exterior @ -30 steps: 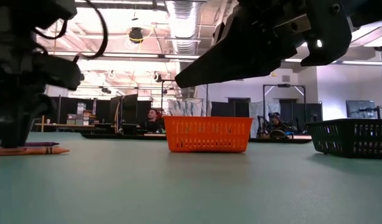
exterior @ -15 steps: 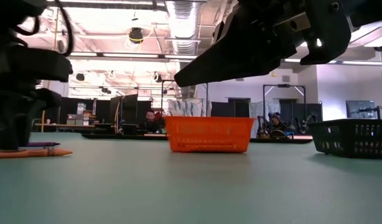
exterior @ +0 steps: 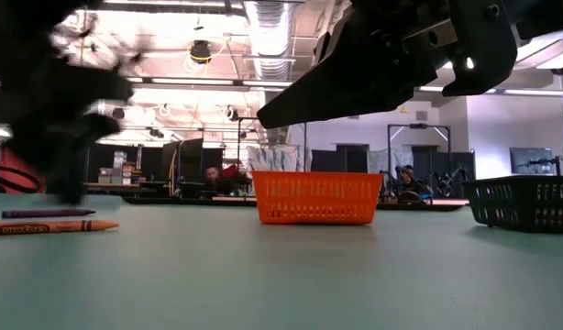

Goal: Sort crayons
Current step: Put the blue crayon into the blue bin

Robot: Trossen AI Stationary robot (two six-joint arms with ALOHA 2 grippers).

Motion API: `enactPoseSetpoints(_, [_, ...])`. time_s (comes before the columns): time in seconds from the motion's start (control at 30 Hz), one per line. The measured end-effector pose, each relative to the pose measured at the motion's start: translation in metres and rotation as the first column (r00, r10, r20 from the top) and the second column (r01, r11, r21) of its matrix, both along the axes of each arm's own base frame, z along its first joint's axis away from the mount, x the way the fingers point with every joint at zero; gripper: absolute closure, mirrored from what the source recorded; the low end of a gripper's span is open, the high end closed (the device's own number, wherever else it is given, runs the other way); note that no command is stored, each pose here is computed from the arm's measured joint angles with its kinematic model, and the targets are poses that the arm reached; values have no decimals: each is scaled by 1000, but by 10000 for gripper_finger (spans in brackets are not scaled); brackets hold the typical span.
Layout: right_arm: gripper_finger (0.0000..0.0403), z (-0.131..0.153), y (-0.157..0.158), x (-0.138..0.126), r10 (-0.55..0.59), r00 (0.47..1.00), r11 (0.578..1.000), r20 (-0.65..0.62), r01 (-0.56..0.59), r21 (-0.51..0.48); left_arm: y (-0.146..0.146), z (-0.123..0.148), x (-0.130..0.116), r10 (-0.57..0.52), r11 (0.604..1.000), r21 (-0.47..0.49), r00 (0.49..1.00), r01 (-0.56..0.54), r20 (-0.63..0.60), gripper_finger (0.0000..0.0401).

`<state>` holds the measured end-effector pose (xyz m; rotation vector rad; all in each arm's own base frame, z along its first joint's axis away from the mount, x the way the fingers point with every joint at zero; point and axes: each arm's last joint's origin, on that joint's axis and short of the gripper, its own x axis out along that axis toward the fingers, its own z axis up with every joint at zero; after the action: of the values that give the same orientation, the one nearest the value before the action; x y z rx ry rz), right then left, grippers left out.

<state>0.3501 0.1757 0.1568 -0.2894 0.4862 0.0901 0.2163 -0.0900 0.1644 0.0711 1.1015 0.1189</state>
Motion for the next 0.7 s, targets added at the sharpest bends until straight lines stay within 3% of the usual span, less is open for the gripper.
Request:
enactPoseSetpoints(0.13, [354, 0, 0, 0, 1, 1000, 1000, 1, -1, 1, 21, 39, 31, -38, 990, 141, 995, 25, 95, 398])
enactPoseSetpoints(0.3, [354, 0, 1, 0, 0, 1000, 1000, 0, 0, 2, 85, 76, 70, -83, 968, 252, 954, 8, 288, 398])
enactPoseSetpoints(0.5, [354, -1, 0, -1, -10, 1000, 1000, -15, 10, 9, 190, 77, 100, -13, 985, 161, 891, -67, 454, 399])
enactPoseSetpoints(0.7, [354, -8, -2, -5, -50, 994, 998, -97, 52, 23, 259, 56, 144, 51, 995, 58, 915, -81, 400, 399])
